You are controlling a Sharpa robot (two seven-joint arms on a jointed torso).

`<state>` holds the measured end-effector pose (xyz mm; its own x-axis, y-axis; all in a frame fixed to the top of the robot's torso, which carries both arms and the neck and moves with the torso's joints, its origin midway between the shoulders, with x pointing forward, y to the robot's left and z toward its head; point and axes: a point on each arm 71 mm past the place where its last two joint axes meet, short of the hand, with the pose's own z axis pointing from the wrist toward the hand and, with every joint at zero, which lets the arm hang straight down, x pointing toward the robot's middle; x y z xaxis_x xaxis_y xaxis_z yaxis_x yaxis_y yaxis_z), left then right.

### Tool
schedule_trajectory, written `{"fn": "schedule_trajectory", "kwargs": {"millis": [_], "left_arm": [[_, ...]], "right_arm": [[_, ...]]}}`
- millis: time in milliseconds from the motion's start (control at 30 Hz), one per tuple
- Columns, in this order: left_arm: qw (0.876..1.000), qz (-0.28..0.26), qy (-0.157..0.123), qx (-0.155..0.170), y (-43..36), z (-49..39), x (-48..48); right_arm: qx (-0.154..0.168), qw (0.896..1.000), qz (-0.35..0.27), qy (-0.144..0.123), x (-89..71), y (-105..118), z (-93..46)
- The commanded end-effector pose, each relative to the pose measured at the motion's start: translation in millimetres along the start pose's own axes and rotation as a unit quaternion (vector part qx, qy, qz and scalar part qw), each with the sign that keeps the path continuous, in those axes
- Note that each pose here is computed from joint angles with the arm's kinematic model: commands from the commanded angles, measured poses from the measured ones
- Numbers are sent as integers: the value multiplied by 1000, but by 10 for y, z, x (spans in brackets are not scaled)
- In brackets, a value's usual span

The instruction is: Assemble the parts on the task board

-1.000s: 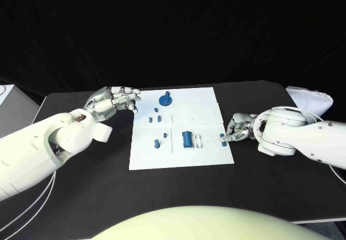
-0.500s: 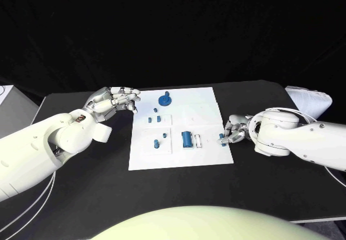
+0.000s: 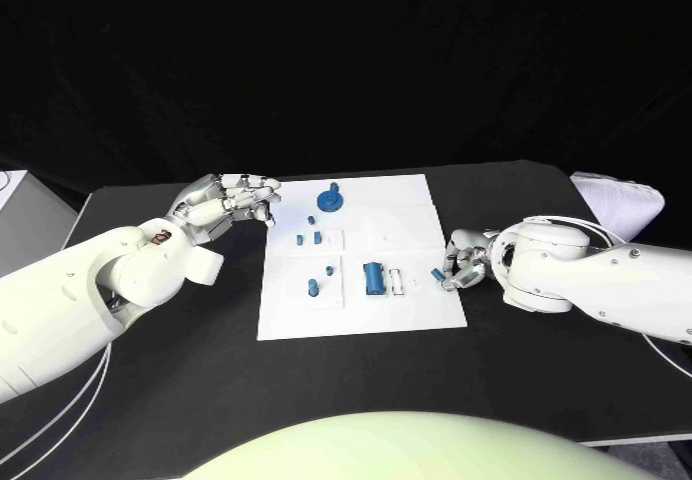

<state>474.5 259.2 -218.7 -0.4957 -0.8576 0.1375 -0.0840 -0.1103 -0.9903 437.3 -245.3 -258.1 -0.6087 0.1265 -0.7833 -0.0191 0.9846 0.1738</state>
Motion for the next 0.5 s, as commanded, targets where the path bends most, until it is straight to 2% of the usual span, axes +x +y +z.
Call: {"fn": "schedule_trajectory", "kwargs": {"millis": [33, 300, 500], "left_arm": [[1000, -4, 9, 6, -7, 3, 21], [1000, -3, 9, 5, -6, 1, 19], [1000, -3, 9, 3, -4, -2, 16]], "right_arm": [[6, 1000, -5, -3, 48, -30, 13], [3, 1000, 11, -8, 44, -26, -9], [-2, 998, 67, 2, 12, 6, -55]]}}
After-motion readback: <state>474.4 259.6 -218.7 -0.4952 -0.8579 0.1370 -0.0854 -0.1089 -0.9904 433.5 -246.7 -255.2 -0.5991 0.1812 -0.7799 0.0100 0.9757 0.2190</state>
